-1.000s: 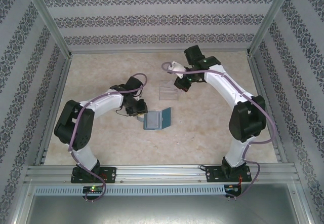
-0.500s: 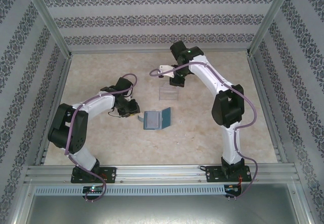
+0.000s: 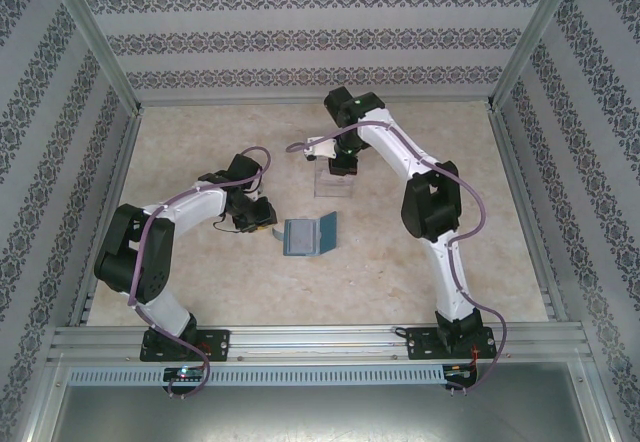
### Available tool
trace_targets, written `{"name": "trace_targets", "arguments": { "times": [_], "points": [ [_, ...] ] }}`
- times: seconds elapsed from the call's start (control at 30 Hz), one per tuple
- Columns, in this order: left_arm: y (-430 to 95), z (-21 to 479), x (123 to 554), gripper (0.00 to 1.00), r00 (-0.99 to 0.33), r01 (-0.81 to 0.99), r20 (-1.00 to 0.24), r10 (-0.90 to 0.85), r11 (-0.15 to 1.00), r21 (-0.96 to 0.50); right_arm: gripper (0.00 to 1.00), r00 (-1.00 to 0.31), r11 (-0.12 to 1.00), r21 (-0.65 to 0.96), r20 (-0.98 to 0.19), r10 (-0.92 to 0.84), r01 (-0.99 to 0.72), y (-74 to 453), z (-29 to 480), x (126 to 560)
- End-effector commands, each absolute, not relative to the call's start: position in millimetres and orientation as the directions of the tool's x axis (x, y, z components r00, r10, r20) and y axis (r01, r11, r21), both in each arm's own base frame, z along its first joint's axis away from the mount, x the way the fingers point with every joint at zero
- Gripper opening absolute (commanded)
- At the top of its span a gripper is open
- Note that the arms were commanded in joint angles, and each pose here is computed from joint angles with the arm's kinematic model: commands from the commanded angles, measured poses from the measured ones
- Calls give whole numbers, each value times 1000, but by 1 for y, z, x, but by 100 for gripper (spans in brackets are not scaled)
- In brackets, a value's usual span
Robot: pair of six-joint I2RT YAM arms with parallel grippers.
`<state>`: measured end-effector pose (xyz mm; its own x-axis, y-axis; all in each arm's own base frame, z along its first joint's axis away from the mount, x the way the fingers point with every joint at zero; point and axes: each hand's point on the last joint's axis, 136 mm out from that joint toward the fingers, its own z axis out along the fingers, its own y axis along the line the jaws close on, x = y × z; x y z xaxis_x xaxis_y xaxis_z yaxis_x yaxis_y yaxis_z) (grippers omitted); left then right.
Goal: Take the credit cards out of the card holder
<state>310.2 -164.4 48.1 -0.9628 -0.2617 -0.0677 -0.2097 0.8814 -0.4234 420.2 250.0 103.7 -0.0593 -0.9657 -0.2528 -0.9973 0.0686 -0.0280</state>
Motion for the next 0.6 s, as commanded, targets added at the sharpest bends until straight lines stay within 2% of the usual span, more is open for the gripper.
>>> {"name": "trace_targets", "arguments": {
  "times": [0.0,0.33,0.4,0.47,0.57],
  "points": [
    [-162,49,311,23,-962,-204,-77,-262,877,-435,0,-28,24,20,-225,-974,-1000,254,95,409],
    [-161,46,311,23,-961,-212,-71,-268,876,-434,0,-21,12,45,-208,-978,-999,257,83,408],
    [-161,47,311,23,-962,-212,-67,-266,875,-434,18,-32,29,14,-220,-975,-999,258,88,417],
    [-161,49,313,23,-961,-209,-75,-265,878,-431,30,-46,55,-29,-238,-970,-998,258,97,427],
    [-159,51,314,23,-960,-207,-86,-267,882,-424,31,-65,99,-119,-260,-963,-988,256,114,444]
  ]
}}
